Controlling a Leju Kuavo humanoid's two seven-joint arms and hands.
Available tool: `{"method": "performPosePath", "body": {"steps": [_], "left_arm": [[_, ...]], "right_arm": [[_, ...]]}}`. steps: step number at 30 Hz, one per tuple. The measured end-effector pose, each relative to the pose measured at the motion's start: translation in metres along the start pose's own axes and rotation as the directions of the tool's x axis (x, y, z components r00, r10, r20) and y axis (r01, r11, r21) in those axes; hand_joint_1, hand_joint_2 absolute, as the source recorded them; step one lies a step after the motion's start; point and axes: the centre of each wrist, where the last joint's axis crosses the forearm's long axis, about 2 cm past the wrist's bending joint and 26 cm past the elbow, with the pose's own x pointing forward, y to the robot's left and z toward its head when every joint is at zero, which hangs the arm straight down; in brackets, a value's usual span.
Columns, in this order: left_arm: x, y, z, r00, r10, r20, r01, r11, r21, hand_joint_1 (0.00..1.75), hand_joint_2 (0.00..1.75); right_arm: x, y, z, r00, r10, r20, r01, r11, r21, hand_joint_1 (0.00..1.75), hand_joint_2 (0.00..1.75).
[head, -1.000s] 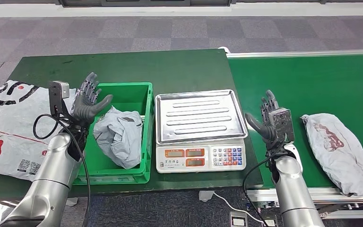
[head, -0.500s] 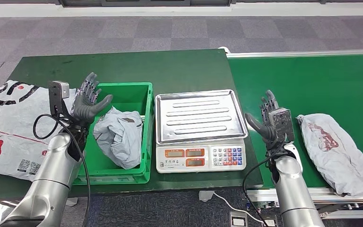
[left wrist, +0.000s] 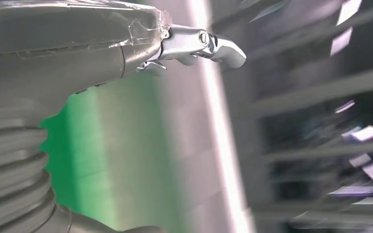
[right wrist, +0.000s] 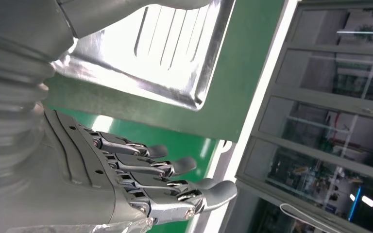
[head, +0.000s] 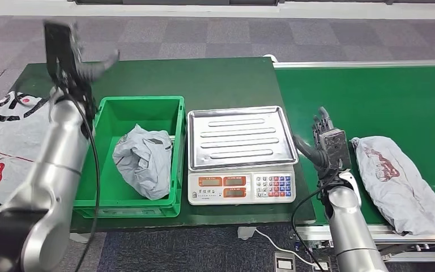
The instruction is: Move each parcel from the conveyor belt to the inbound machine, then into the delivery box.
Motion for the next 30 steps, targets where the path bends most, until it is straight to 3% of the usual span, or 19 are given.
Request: {"method": "performPosePath", "body": {"steps": [3, 6, 20, 24, 30], "left_arm": [[0.037, -0.004, -0.026, 0.997, -0.012, 0.071, 0.012, 1.0, -0.004, 0.0, 1.75], [0.044, -0.01, -0.03, 0.996, -0.01, 0.086, 0.012, 1.0, -0.018, 0.0, 1.75], [0.041, -0.022, -0.029, 0.998, -0.014, 0.06, 0.017, 0.998, -0.058, 0.0, 1.75], [0.038, -0.03, -0.027, 0.997, 0.075, 0.033, -0.07, 0.989, -0.133, 0.0, 1.75], [0.022, -0.064, -0.006, 0.974, 0.226, -0.018, -0.223, 0.942, -0.251, 0.0, 1.75]], "right_arm": [[0.0, 0.002, 0.001, 1.0, 0.0, 0.0, 0.0, 1.0, 0.006, 0.0, 1.75], [-0.001, 0.003, 0.001, 1.0, 0.0, -0.001, 0.0, 1.0, 0.005, 0.0, 1.75], [-0.003, 0.001, 0.004, 0.995, 0.091, -0.037, -0.093, 0.993, -0.068, 0.0, 1.75], [-0.005, -0.006, 0.007, 0.977, 0.205, -0.06, -0.212, 0.963, -0.167, 0.0, 1.75], [-0.017, -0.033, 0.017, 0.93, 0.347, -0.12, -0.367, 0.883, -0.294, 0.0, 1.75]]}}
